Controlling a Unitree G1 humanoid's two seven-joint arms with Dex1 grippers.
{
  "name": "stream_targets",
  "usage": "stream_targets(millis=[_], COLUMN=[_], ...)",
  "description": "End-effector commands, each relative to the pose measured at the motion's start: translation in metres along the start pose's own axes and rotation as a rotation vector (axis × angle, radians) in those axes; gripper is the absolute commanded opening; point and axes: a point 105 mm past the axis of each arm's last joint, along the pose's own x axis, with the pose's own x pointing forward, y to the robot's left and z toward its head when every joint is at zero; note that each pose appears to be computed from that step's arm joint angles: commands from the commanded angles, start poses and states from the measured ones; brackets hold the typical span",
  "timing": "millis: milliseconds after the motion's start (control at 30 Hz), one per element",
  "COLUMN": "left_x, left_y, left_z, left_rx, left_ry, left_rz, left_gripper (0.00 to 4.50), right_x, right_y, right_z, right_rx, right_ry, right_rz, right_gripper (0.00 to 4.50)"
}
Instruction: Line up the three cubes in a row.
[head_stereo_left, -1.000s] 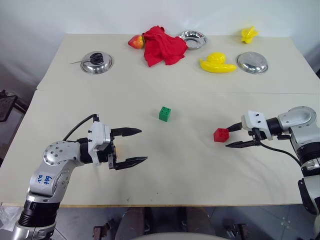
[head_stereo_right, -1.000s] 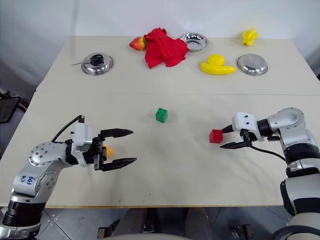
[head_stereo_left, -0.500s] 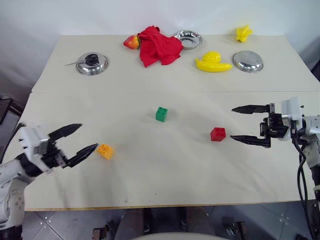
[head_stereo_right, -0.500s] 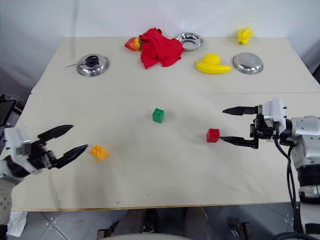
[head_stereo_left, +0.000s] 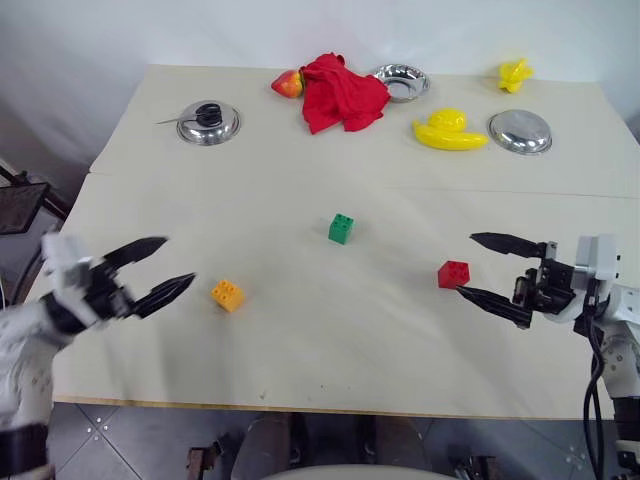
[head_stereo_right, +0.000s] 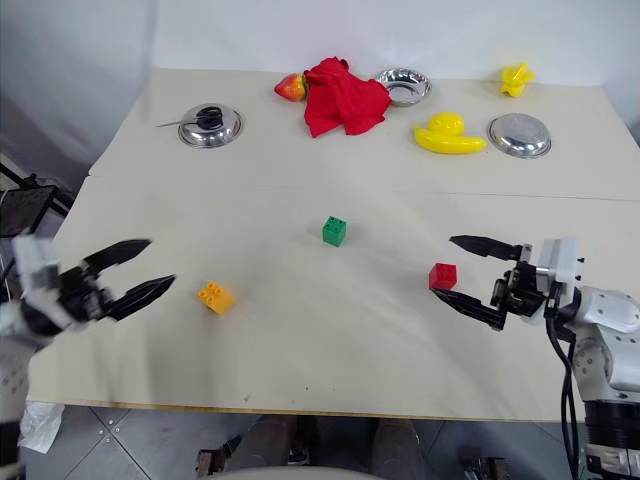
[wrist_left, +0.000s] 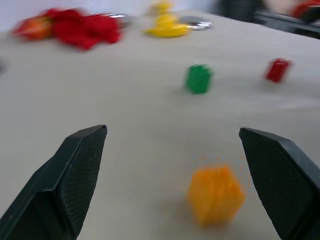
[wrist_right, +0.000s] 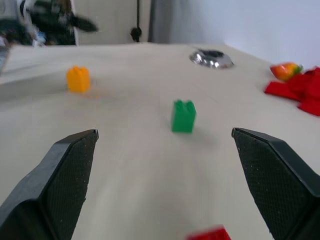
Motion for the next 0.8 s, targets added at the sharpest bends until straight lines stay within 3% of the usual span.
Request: stream_targets(millis=[33, 233, 400, 800], left_x=[0.066, 0.143, 0.188, 0.226], left_y=[-0.002, 0.004, 0.008, -0.010], left_z=[0.013, 0.011, -0.001, -0.016], left_rx=[0.086, 0.176, 0.234, 0.274], left_ry=[0.027, 0.087, 0.168, 0.247], left_rz=[-0.259, -0.443, -0.487, -0.510], left_gripper=[4.50, 4.50, 4.50, 4.50], right_x=[-0.029, -0.065, -0.063, -0.055], right_y=[-0.005, 0.000, 0.012, 0.034], right_z=[0.008, 0.000, 0.004, 0.016], right_rx=[-0.080, -0.072, -0.063, -0.045], right_ry=[0.068, 0.157, 0.155, 0.128], right_rz=[-0.077, -0.184, -0.214, -0.274], right_gripper=[4.49, 4.49, 4.49, 4.49])
